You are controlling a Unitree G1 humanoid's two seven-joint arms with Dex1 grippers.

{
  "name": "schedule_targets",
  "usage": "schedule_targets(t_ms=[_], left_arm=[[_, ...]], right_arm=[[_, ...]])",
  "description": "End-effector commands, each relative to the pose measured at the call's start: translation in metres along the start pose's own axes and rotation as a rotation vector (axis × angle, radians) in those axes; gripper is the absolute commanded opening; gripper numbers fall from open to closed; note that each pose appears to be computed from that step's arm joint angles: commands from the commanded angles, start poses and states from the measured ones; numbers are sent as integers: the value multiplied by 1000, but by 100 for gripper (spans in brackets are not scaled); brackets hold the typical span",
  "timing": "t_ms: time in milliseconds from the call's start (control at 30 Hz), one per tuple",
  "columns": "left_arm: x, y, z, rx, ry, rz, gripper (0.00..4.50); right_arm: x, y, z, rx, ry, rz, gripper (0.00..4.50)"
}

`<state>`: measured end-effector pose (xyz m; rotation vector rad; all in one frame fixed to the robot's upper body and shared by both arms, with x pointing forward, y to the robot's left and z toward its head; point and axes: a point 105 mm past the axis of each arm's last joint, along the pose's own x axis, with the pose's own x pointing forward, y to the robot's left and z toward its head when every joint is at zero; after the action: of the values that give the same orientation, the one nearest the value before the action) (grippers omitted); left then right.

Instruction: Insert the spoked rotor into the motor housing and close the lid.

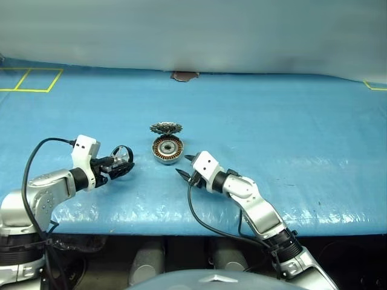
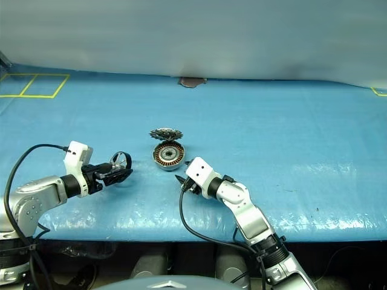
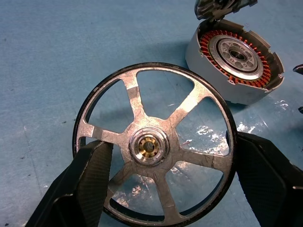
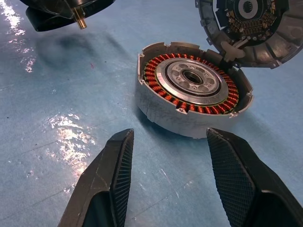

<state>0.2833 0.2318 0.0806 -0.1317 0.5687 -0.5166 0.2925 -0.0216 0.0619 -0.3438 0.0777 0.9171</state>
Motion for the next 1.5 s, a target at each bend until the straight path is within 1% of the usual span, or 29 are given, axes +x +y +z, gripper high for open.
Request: schedule_targets(t_ms=[33, 133, 333, 400, 433, 600, 700, 833, 1000, 1233, 1500], left_arm=[[2, -2, 7, 9, -20, -29, 369], [3, 1, 5, 11, -1, -18, 369], [0, 13, 16, 38, -26, 25, 369], [0, 17, 24, 56, -50, 48, 441], [0, 18, 26, 72, -46, 58, 448], [2, 13, 25, 87, -11, 62, 448], [3, 8, 28, 66, -30, 40, 448], [3, 9, 29, 43, -31, 49, 448], [5, 7, 39, -24, -88, 38, 448], [2, 11, 31, -13, -37, 81, 448], [2, 6, 21, 21, 11, 81, 448]], right_arm=[[0, -6, 14, -25, -54, -22, 258], [0, -6, 13, -26, -54, -28, 258], [-1, -9, 13, -25, -57, -51, 258], [0, -9, 13, -27, -59, -51, 258], [0, -9, 14, -28, -60, -51, 258], [2, -7, 15, -28, -65, -45, 258], [2, -7, 14, -28, -63, -41, 258], [3, -7, 13, -28, -58, -35, 258], [2, -6, 12, -26, -54, -34, 258], [0, -6, 9, -24, -43, -29, 258], [1, -4, 9, -20, -42, -23, 258]])
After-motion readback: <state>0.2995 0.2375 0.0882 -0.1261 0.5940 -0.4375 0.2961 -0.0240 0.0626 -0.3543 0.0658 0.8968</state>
